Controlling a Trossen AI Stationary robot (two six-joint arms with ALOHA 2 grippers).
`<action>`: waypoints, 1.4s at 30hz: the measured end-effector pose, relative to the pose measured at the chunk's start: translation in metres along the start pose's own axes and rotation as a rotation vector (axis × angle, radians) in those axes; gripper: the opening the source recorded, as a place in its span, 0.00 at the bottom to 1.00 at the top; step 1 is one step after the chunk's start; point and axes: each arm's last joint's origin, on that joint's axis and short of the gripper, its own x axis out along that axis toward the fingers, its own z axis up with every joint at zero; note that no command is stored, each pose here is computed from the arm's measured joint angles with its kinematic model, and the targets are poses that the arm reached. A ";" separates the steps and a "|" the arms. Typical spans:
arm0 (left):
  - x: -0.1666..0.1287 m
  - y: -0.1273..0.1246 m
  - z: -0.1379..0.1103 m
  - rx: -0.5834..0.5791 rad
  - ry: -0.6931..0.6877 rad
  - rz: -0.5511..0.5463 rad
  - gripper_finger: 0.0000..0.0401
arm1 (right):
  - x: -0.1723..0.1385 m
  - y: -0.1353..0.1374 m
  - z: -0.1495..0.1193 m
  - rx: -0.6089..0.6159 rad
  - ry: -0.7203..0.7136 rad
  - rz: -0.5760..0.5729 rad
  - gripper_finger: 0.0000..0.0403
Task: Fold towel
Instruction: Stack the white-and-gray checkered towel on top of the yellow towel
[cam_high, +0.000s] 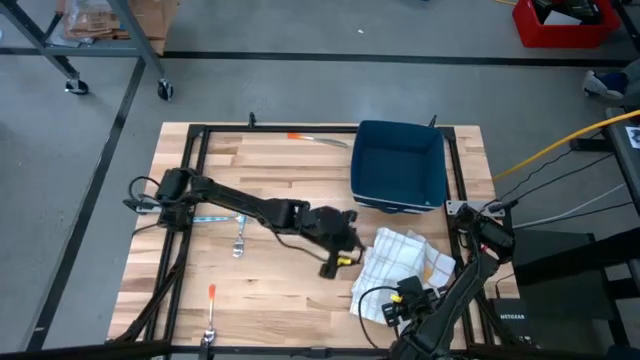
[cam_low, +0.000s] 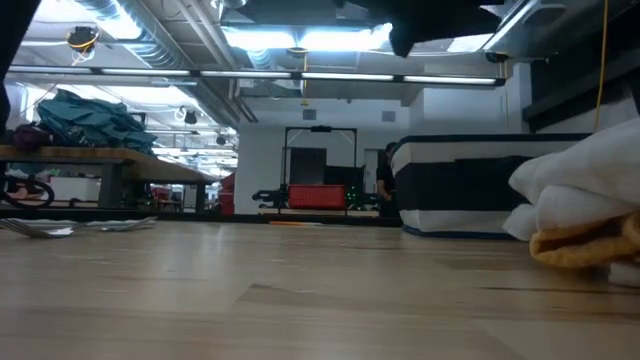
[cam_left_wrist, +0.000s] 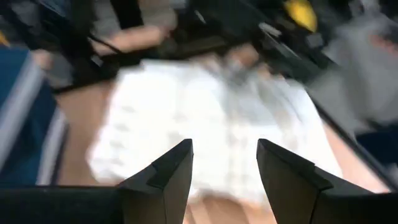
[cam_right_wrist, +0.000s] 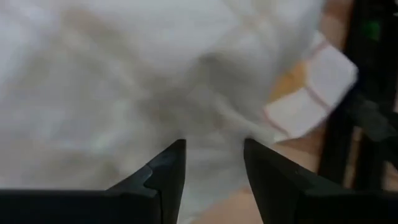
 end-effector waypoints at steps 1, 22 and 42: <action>-0.001 -0.006 -0.002 0.020 0.037 -0.015 0.42 | 0.005 -0.001 0.000 -0.002 0.008 -0.029 0.41; -0.012 -0.081 -0.037 0.070 0.467 -0.196 0.42 | 0.083 0.014 0.010 0.055 -0.064 0.043 0.41; -0.023 -0.080 -0.053 0.054 0.677 -0.206 0.42 | 0.067 0.083 0.044 0.033 -0.182 0.523 0.41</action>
